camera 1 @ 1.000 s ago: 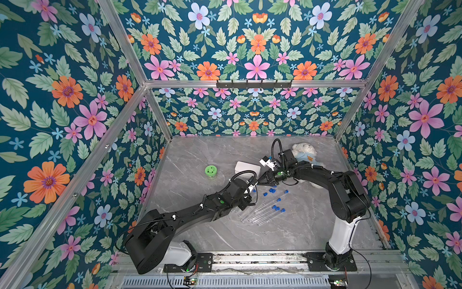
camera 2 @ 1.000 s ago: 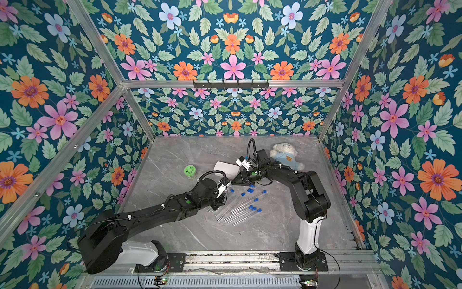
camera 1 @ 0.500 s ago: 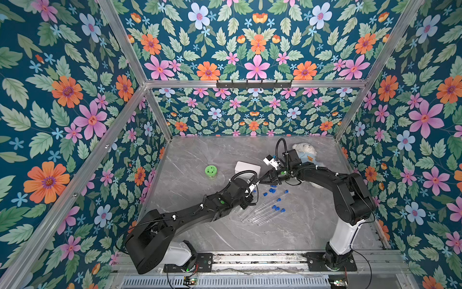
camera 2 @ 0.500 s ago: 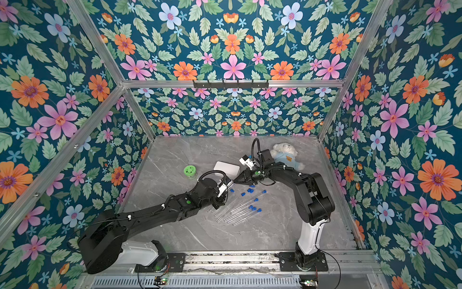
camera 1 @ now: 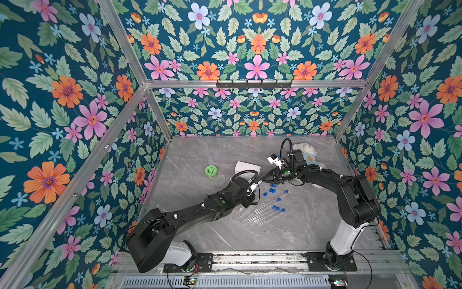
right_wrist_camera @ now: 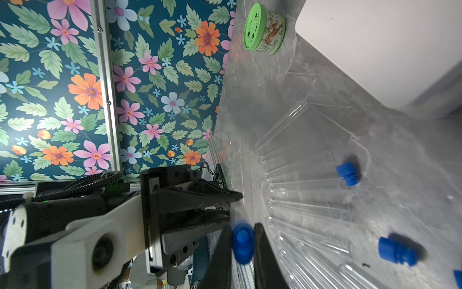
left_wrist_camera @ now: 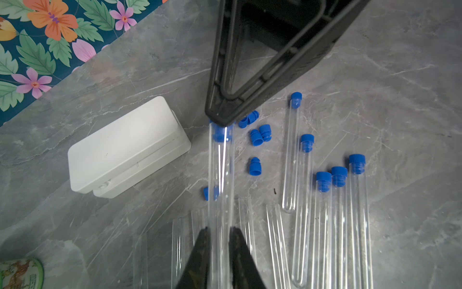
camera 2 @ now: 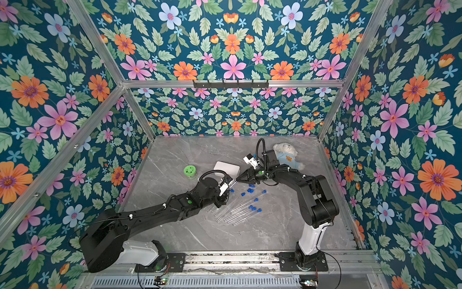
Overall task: Remove stoppers from test tubes
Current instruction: Open the stopper on the test tube.
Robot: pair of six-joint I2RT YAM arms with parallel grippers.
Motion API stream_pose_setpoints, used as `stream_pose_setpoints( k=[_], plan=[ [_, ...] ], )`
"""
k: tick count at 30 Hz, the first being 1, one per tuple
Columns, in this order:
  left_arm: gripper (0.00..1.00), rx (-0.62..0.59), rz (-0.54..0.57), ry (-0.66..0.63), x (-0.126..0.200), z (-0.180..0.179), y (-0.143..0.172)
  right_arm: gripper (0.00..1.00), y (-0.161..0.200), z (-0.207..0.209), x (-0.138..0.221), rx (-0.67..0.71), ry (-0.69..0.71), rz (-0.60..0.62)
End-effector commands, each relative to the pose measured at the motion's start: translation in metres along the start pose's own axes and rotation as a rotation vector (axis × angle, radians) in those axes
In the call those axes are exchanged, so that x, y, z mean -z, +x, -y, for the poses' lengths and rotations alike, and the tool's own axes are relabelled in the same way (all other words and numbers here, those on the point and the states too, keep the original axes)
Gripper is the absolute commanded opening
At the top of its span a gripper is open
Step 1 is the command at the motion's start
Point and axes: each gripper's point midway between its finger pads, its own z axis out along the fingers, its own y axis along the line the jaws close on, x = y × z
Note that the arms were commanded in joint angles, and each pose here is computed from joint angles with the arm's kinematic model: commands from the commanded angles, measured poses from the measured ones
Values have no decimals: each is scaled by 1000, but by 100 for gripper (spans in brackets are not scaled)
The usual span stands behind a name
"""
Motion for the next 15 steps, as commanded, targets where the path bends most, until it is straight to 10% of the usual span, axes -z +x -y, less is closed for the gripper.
stream_pose_setpoints(
  k=[1,15],
  plan=[
    [0,-23,-137,-12,0,-1,34,1,-16,-3,7,60,16,60],
    [0,-61,-163,15,-1,10,39,1,-19,3,14,57,58,84]
  ],
)
